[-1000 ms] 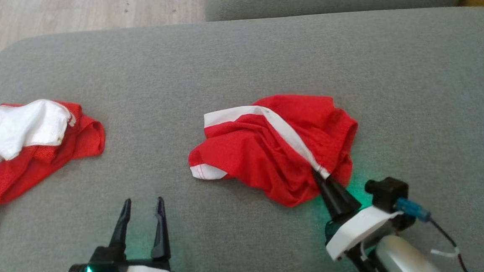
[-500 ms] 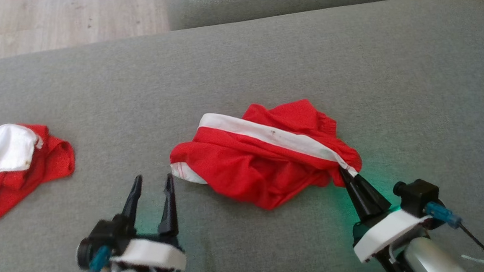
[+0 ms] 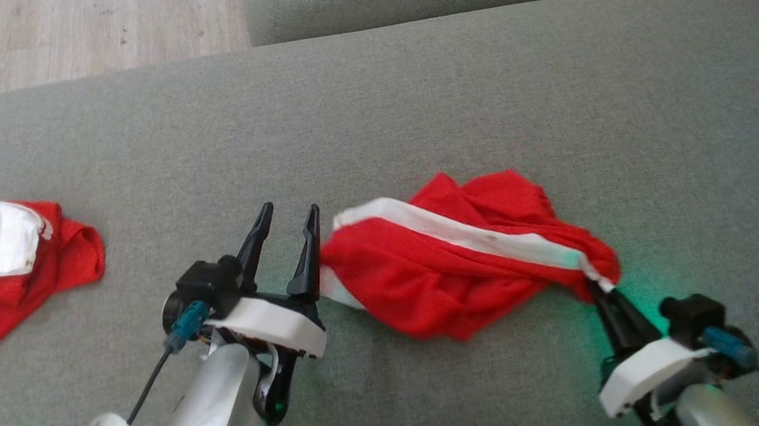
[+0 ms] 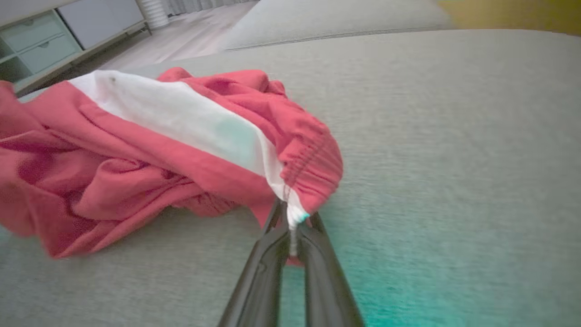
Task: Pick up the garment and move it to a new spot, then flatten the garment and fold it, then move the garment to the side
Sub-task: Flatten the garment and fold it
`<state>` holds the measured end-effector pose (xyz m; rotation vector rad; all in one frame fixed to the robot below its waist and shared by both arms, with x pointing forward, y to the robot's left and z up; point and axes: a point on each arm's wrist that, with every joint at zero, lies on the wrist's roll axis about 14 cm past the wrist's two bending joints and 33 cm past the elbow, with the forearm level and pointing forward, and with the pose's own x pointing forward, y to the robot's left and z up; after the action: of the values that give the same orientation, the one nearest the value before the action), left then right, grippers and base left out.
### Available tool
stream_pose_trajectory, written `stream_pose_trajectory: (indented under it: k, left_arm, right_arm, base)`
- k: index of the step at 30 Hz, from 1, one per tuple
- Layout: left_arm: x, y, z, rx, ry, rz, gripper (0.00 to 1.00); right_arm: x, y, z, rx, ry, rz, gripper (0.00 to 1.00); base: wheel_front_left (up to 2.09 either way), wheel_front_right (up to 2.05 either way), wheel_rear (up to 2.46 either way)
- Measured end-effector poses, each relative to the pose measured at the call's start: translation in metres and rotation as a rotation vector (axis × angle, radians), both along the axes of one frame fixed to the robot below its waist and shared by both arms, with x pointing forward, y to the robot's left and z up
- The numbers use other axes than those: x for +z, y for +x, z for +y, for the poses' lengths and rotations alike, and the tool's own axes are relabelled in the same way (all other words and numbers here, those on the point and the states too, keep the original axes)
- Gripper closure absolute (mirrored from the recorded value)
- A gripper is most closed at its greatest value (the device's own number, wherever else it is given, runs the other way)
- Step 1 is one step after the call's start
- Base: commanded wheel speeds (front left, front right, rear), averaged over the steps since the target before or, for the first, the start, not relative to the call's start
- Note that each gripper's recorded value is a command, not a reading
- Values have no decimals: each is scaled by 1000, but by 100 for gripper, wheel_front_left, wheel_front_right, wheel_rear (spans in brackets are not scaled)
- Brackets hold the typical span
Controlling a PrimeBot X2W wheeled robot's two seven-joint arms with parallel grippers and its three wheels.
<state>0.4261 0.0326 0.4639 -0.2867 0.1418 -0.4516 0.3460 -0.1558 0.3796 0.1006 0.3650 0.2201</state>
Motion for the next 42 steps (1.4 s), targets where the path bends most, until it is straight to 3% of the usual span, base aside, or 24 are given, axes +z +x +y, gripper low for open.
stream_pose_trajectory:
  k: [6,7,9,10,11,15,26,32,36,39,42]
  left_arm:
    - [-6,-4,-6,-20,-6,25,0]
    - [-8,-5,-7,-23,-4,30,0]
    - [-11,-8,-8,-30,-1,42,0]
    - [-12,-8,-8,-31,1,45,0]
    - [-14,-8,-8,-30,3,48,0]
    - [-16,-9,-9,-31,5,56,0]
    - [-34,-26,18,66,5,117,0]
    - [-48,-44,55,186,18,164,0]
    - [-64,-69,73,239,26,218,0]
    - [-67,-80,82,270,23,231,0]
    - [-66,-82,87,288,21,227,0]
  right_arm:
    - [1,6,-38,-93,-85,-14,100]
    - [2,7,-39,-102,-88,-18,98]
    - [4,9,-40,-119,-87,-29,84]
    - [8,12,-42,-131,-86,-43,87]
    - [13,15,-45,-145,-87,-60,100]
    - [50,38,-55,-197,-70,-187,100]
    - [163,98,48,102,18,-525,100]
    - [274,101,164,428,121,-802,100]
    - [341,88,202,530,178,-964,100]
    - [356,89,206,534,200,-987,100]
    - [336,102,200,496,183,-915,100]
  base:
    - [0,0,0]
    - [0,0,0]
    - [0,0,0]
    - [0,0,0]
    - [0,0,0]
    - [0,0,0]
    - [0,0,0]
    - [0,0,0]
    - [0,0,0]
    - [0,0,0]
    - [0,0,0]
